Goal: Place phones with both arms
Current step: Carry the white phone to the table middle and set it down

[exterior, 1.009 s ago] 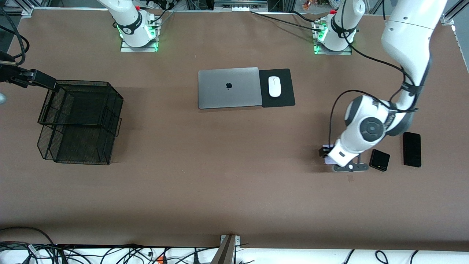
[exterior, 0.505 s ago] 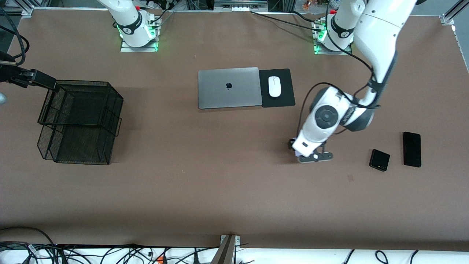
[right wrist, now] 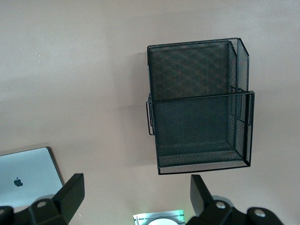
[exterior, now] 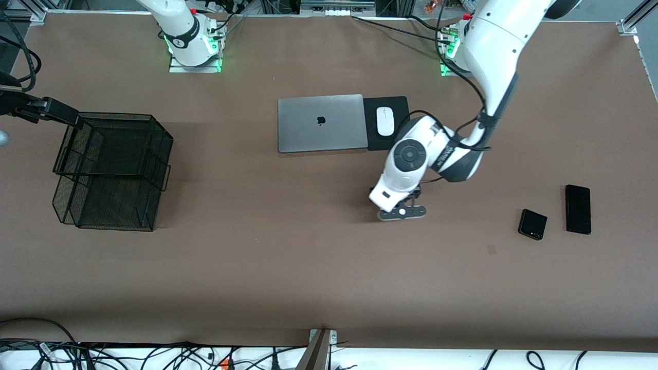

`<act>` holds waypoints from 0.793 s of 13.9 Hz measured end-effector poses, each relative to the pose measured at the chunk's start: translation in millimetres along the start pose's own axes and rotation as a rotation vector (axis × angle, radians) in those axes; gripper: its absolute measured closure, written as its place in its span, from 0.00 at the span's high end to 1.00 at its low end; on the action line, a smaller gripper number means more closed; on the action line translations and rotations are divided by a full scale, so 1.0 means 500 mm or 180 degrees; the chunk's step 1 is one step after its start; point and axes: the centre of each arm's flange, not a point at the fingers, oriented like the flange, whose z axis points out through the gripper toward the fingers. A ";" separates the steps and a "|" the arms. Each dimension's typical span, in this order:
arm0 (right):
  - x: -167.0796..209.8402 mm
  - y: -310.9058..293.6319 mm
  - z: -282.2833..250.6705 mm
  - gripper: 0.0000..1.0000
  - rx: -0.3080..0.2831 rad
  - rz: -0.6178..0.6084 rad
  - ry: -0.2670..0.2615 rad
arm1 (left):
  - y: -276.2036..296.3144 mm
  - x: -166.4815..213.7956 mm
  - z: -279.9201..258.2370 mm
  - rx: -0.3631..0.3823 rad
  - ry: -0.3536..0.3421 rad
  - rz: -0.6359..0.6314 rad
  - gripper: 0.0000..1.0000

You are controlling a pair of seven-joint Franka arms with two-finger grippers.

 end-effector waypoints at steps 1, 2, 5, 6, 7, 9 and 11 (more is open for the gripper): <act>0.000 0.000 0.000 1.00 0.0000 0.0000 0.0000 | 0.040 -0.017 0.001 -0.0059 -0.0023 0.0016 0.85; 0.000 0.000 0.000 1.00 0.0000 0.0000 -0.0001 | 0.080 -0.037 0.005 -0.0104 -0.0049 0.0037 0.85; 0.000 0.000 0.001 1.00 0.0000 0.0000 -0.0002 | 0.171 -0.102 0.030 -0.0113 -0.0099 0.0054 0.85; 0.000 0.000 0.001 1.00 0.0000 0.0000 -0.0002 | 0.186 -0.115 0.040 -0.0105 -0.0115 0.0046 0.85; 0.000 0.000 0.001 1.00 0.0000 0.0000 -0.0002 | 0.195 -0.117 0.044 -0.0112 -0.0115 0.0029 0.85; 0.000 0.000 0.001 1.00 0.0000 0.0000 -0.0003 | 0.206 -0.102 0.042 -0.0161 -0.0082 0.0000 0.85; 0.001 0.000 0.001 1.00 -0.0001 0.0000 -0.0004 | 0.216 -0.085 0.035 -0.0200 -0.0048 -0.0018 0.85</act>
